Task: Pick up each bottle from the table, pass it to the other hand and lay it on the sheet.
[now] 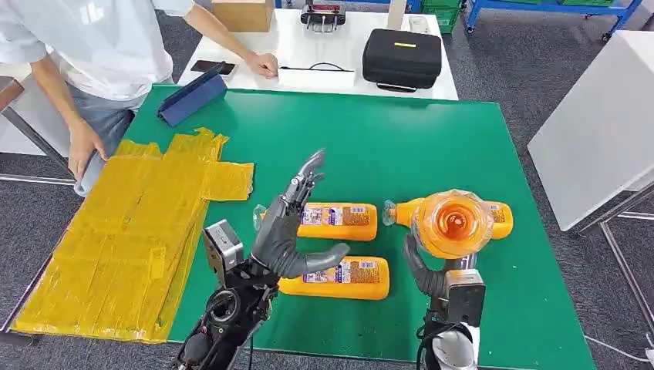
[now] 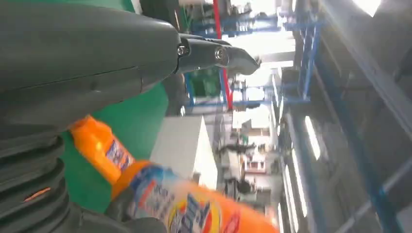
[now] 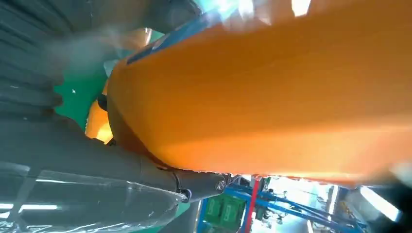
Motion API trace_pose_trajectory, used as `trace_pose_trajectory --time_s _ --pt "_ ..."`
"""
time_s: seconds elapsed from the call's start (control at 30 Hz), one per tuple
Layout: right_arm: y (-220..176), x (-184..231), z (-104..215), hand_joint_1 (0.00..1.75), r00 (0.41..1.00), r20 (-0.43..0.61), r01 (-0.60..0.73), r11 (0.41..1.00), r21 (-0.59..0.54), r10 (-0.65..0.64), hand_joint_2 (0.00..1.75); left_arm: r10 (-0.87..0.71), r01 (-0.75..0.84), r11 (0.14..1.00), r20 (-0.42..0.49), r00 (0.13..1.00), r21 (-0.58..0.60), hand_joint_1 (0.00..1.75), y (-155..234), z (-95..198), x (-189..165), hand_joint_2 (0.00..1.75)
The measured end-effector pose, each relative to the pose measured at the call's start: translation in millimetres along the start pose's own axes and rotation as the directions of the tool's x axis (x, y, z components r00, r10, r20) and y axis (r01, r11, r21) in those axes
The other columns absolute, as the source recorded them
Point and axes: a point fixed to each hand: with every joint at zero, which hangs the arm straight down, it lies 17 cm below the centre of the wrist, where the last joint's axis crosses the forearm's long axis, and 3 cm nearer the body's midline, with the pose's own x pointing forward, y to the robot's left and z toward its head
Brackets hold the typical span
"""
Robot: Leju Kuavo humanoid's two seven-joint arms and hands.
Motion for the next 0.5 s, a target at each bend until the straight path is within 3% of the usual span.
trace_pose_trajectory --time_s 0.23,0.5 --pt "5.5 -4.6 -0.2 1.75 1.0 -0.012 0.019 1.0 0.005 -0.019 1.75 0.034 -0.04 0.991 -0.051 0.998 -0.13 0.0 -48.2 2.7 -9.1 1.75" --pt "10.4 -7.1 -5.9 1.75 1.0 -0.014 0.029 1.0 0.011 -0.028 1.75 0.022 -0.041 0.989 -0.132 0.991 -0.145 0.0 -61.9 11.0 -36.6 1.75"
